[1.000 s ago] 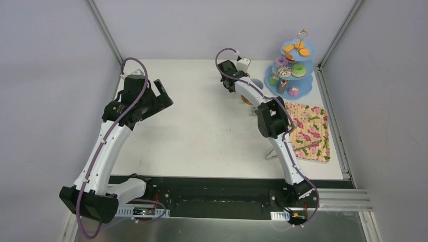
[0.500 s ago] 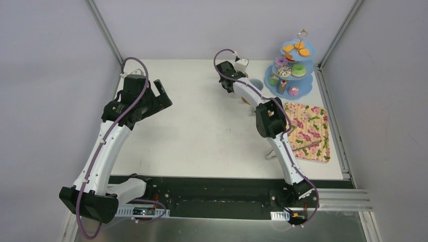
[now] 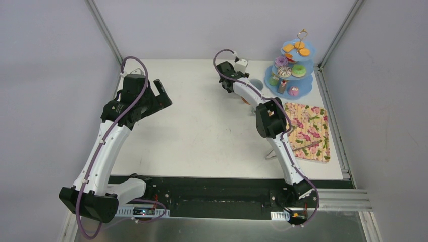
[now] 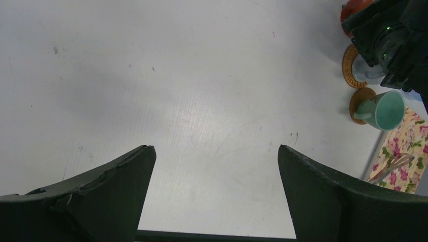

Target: Serve the afternoon tea

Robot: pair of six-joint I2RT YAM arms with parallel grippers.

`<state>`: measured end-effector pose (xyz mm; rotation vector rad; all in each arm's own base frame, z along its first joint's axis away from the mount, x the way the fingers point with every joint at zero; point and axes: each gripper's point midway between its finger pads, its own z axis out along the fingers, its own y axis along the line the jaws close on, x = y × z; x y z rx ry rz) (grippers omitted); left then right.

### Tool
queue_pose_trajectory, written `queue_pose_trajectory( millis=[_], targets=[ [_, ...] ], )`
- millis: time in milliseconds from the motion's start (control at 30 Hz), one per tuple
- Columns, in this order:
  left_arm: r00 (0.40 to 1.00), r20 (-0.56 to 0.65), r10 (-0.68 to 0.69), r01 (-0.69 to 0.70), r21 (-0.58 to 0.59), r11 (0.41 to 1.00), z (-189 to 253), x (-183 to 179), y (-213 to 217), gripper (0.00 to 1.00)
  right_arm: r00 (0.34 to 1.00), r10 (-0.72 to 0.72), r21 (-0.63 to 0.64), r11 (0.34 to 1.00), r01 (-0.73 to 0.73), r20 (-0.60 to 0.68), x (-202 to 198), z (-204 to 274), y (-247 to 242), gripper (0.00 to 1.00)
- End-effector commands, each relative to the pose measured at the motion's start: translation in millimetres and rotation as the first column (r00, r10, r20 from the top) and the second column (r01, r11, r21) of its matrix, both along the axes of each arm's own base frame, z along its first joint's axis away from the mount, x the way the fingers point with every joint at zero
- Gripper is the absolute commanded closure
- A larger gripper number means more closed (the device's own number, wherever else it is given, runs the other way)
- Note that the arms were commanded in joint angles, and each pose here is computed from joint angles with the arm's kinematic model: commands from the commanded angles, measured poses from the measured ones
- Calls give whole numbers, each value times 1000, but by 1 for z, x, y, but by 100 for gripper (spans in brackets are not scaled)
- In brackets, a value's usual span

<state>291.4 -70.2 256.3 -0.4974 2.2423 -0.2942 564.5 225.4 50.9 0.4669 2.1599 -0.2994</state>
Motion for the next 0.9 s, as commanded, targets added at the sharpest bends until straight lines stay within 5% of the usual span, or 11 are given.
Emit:
queue_pose_trajectory(
  millis=[0,167,367,700,867],
  targets=[
    [999,37,-11,11,-2,1000,20,3,-1,3,999,25,91,995,-29,41,-9,60,15,35],
    [999,30,-9,9,-3,1000,28,4,-2,3,984,177,245,955,-166,-22,-62,101,55,25],
    [999,43,-4,5,-24,1000,47,6,-4,3,867,487,438,760,-481,106,-135,212,93,9],
    [976,216,0,36,-164,986,126,7,-19,3,864,364,226,862,-454,348,-255,370,-70,0],
    [940,340,-37,108,-193,975,182,8,-28,3,784,260,226,865,-449,563,-318,443,-131,0]
  ],
)
